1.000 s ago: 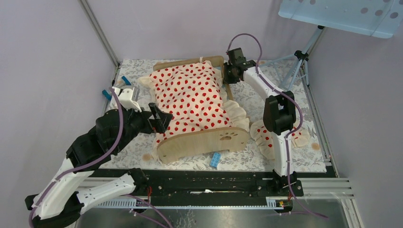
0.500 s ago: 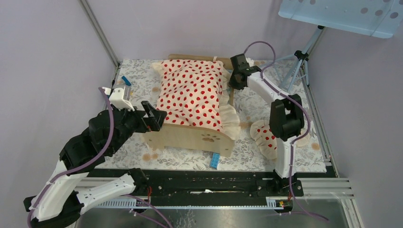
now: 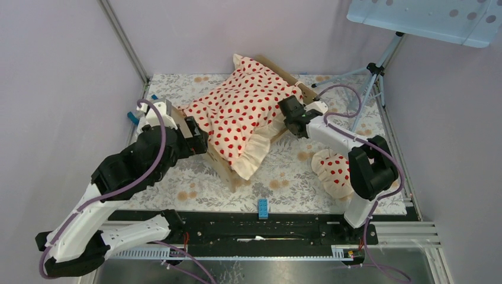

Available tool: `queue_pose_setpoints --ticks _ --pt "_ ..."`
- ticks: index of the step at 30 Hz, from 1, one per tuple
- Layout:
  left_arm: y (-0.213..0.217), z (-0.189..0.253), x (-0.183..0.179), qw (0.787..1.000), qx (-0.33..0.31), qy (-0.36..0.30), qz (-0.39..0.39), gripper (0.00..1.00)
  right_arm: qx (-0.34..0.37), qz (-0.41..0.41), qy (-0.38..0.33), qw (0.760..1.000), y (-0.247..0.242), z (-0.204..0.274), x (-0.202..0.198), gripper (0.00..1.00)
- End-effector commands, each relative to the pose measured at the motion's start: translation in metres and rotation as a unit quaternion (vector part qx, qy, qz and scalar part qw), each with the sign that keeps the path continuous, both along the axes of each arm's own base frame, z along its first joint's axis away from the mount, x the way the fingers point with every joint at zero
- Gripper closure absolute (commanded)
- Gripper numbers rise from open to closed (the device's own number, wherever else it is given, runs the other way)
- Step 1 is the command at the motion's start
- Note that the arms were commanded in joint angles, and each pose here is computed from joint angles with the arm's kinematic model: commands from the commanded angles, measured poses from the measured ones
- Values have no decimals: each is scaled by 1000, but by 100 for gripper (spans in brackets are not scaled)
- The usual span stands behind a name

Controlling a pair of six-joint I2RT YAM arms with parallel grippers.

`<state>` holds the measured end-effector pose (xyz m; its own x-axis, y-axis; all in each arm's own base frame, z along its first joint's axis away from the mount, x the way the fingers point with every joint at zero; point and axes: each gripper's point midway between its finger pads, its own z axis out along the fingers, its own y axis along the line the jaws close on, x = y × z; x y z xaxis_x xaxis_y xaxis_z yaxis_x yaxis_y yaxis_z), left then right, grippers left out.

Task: Set up the pet bed
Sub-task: Adjust the bed frame at the center of the board.

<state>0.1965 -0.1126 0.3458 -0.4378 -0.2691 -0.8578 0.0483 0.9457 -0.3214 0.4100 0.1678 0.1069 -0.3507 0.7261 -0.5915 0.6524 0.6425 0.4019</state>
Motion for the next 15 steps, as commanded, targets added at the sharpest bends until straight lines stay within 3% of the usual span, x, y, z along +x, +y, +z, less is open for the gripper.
queue_pose_setpoints --ticks 1,5,12,15 --pt "14 3 8 998 -15 -5 67 1 142 12 -163 976 72 82 23 58" --pt "13 -10 13 995 -4 16 94 1 111 84 -174 975 71 92 -5 42" --pt "21 -39 29 983 68 42 165 2 21 207 -175 962 41 112 -57 30" --pt "24 -51 44 980 80 55 173 3 -64 235 -182 953 14 125 -67 24"
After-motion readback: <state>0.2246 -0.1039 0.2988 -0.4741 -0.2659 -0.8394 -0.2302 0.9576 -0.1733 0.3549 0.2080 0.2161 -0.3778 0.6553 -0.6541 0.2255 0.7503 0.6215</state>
